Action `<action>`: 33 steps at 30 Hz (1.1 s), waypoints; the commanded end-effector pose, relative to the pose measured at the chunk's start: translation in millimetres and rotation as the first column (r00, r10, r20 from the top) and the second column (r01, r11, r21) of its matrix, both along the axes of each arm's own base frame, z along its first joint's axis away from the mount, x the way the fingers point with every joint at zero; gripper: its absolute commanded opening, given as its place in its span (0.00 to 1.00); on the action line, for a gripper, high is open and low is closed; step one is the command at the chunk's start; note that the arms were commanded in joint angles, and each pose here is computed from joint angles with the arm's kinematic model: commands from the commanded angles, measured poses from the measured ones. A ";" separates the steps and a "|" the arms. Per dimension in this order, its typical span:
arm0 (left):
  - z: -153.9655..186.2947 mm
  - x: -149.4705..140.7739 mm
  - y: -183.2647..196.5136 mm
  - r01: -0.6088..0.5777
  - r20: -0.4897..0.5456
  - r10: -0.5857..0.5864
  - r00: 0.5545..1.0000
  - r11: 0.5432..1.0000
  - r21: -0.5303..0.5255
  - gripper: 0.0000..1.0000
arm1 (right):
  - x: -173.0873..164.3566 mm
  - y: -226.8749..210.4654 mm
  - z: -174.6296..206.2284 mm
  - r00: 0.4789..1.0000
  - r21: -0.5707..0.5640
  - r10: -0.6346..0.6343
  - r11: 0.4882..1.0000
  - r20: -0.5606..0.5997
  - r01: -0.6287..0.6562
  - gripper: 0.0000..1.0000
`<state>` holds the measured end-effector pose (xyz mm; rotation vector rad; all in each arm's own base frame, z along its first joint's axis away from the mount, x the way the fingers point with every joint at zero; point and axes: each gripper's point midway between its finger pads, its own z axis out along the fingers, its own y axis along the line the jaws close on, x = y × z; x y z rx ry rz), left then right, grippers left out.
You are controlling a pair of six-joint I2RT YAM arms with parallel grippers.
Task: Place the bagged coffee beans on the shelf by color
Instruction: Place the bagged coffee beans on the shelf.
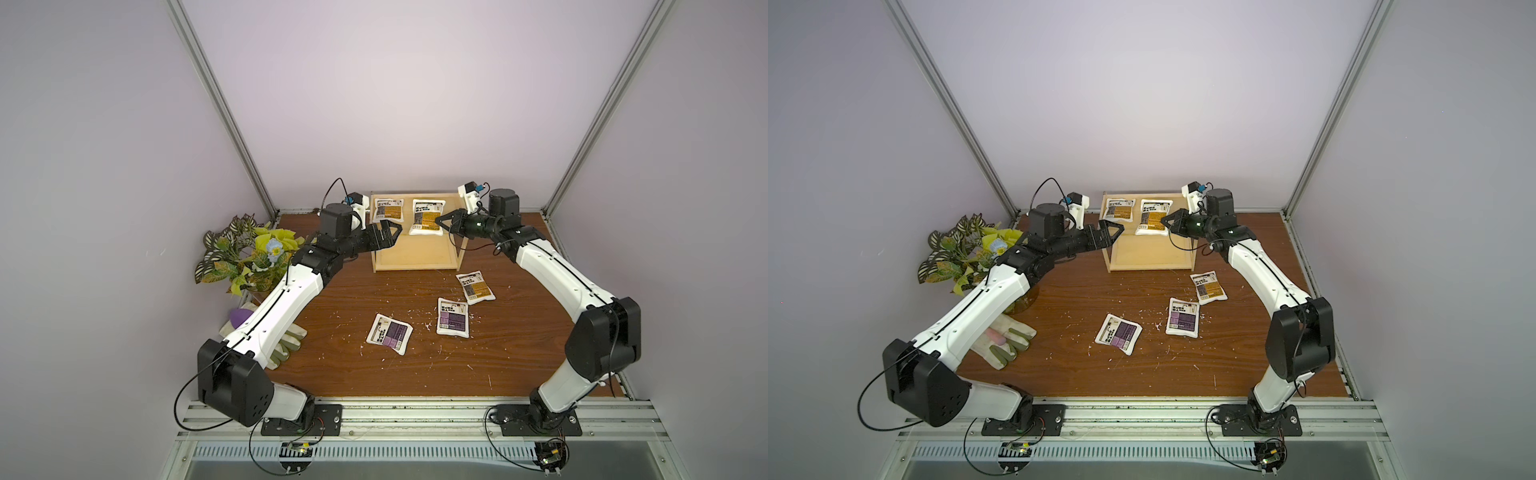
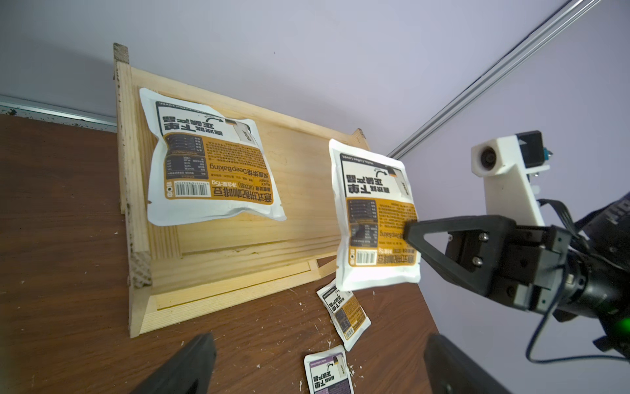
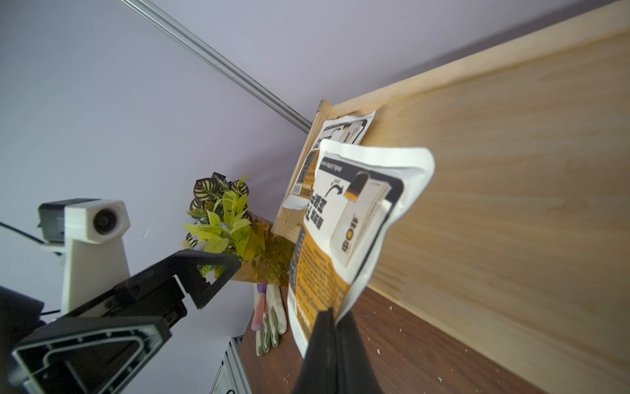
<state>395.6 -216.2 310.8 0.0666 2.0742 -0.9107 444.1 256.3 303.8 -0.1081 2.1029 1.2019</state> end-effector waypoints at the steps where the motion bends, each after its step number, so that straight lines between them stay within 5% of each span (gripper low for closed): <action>1: 12.0 4.4 2.3 0.001 0.045 -0.001 0.999 1.000 -0.004 1.00 | 11.0 3.1 18.1 0.998 -0.002 0.023 1.000 0.055 -0.023 0.04; 22: 9.3 -0.3 3.5 -0.001 0.043 0.001 0.999 1.000 -0.021 1.00 | 69.1 15.7 -12.5 1.000 -0.062 0.007 0.998 -0.001 -0.007 0.16; 33: 9.8 -4.4 5.3 -0.003 0.053 0.004 0.999 1.000 -0.024 1.00 | 85.8 12.7 -12.2 0.999 -0.081 -0.036 0.996 0.004 0.036 0.42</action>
